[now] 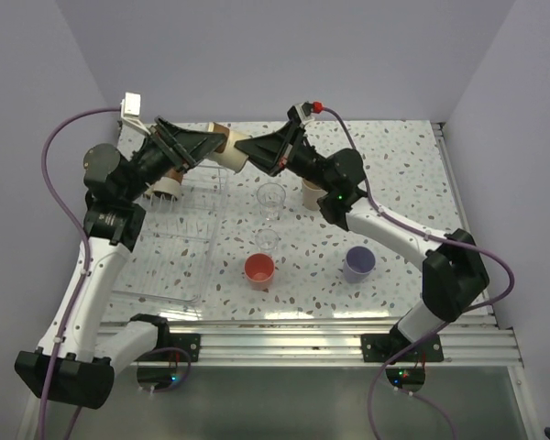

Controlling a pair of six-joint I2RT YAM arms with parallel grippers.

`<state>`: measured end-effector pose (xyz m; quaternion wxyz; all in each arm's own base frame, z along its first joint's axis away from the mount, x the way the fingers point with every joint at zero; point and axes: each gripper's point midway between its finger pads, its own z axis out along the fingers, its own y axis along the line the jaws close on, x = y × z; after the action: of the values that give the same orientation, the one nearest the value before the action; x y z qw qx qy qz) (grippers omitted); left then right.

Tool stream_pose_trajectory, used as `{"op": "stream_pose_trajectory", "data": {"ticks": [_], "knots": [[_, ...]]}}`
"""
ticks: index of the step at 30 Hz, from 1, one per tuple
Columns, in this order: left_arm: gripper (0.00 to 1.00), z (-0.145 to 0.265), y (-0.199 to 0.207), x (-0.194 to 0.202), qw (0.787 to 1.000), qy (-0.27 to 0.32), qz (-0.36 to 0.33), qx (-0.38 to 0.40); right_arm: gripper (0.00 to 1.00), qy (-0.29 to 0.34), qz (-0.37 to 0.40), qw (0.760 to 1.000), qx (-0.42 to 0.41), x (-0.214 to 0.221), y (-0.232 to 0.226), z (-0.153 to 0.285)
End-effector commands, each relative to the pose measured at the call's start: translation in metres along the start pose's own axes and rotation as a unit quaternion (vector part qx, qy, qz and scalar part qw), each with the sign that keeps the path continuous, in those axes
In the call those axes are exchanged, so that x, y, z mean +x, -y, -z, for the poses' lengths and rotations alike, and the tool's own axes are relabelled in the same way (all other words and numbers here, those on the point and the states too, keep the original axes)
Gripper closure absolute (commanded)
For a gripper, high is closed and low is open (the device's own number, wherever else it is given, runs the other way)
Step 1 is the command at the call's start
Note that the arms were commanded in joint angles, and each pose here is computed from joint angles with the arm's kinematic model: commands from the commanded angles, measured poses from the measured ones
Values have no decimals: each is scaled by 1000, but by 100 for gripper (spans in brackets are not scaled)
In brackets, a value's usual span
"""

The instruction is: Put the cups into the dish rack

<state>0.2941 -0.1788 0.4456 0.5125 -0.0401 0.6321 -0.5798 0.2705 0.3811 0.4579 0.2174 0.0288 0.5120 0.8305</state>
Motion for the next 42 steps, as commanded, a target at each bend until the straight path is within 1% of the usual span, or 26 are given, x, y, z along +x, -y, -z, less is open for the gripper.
{"op": "stream_pose_trajectory", "data": {"ticks": [1,2,3,4,5,6,7,8,9,10,11,12,13,14,15,17,18,20,22,25,27,30,34,37,39,42], "knots": [[94,-1,1,-19,998,20,-44,-44,100,-25,23,998,-55,7,-39,-5],[99,-5,-1,-28,995,15,-74,-68,90,-29,29,998,-47,7,-36,-4],[100,0,-26,-24,988,-2,-65,-139,76,-38,29,999,-22,7,-30,-1],[100,2,-35,-28,982,-8,-77,-173,61,-42,36,998,-5,7,-26,3],[100,-3,-32,-43,977,-7,-98,-192,50,-44,63,997,21,7,-15,7],[100,9,-56,-41,960,-28,-113,-254,30,-48,74,995,49,5,-8,12],[100,14,-64,-48,951,-30,-121,-281,24,-47,66,991,108,0,12,23],[100,12,-70,-58,943,-38,-144,-297,21,-53,117,984,122,0,7,31],[100,23,-86,-56,929,-54,-138,-338,14,-55,107,975,189,-2,28,46],[100,28,-97,-61,920,-59,-140,-360,13,-60,123,967,215,-2,34,55],[100,26,-110,-64,910,-74,-154,-377,11,-56,186,953,231,-9,26,61],[100,33,-124,-61,897,-89,-153,-406,10,-64,176,937,295,-8,44,81],[100,35,-134,-60,889,-99,-156,-419,10,-64,192,927,315,-10,46,88],[100,37,-150,-55,877,-122,-160,-436,10,-64,228,916,325,-16,40,93],[100,39,-160,-53,868,-130,-163,-450,10,-68,221,907,353,-17,47,105],[100,45,-184,-49,847,-150,-175,-478,10,-71,231,899,365,-18,45,113],[100,47,-191,-45,841,-157,-179,-485,10,-71,227,897,374,-18,47,119],[100,53,-210,-40,823,-169,-187,-509,10,-71,225,896,377,-14,48,127],[100,54,-225,-32,811,-183,-189,-522,10,-72,218,895,383,-10,55,135],[100,52,-243,-25,797,-193,-199,-537,10,-69,218,894,385,-7,57,142],[100,49,-249,-23,793,-197,-203,-539,11,-68,219,894,385,-6,56,143],[100,45,-261,-20,782,-205,-215,-548,11,-71,217,894,386,-4,58,145],[100,47,-280,-12,757,-222,-235,-567,11,-73,214,895,386,-2,61,147],[100,44,-290,-8,756,-227,-238,-566,12,-74,213,894,387,-1,63,149],[100,38,-295,0,759,-235,-236,-559,12,-76,210,893,392,0,67,152],[100,33,-300,7,757,-240,-241,-558,12,-77,208,893,391,1,69,153]]}}
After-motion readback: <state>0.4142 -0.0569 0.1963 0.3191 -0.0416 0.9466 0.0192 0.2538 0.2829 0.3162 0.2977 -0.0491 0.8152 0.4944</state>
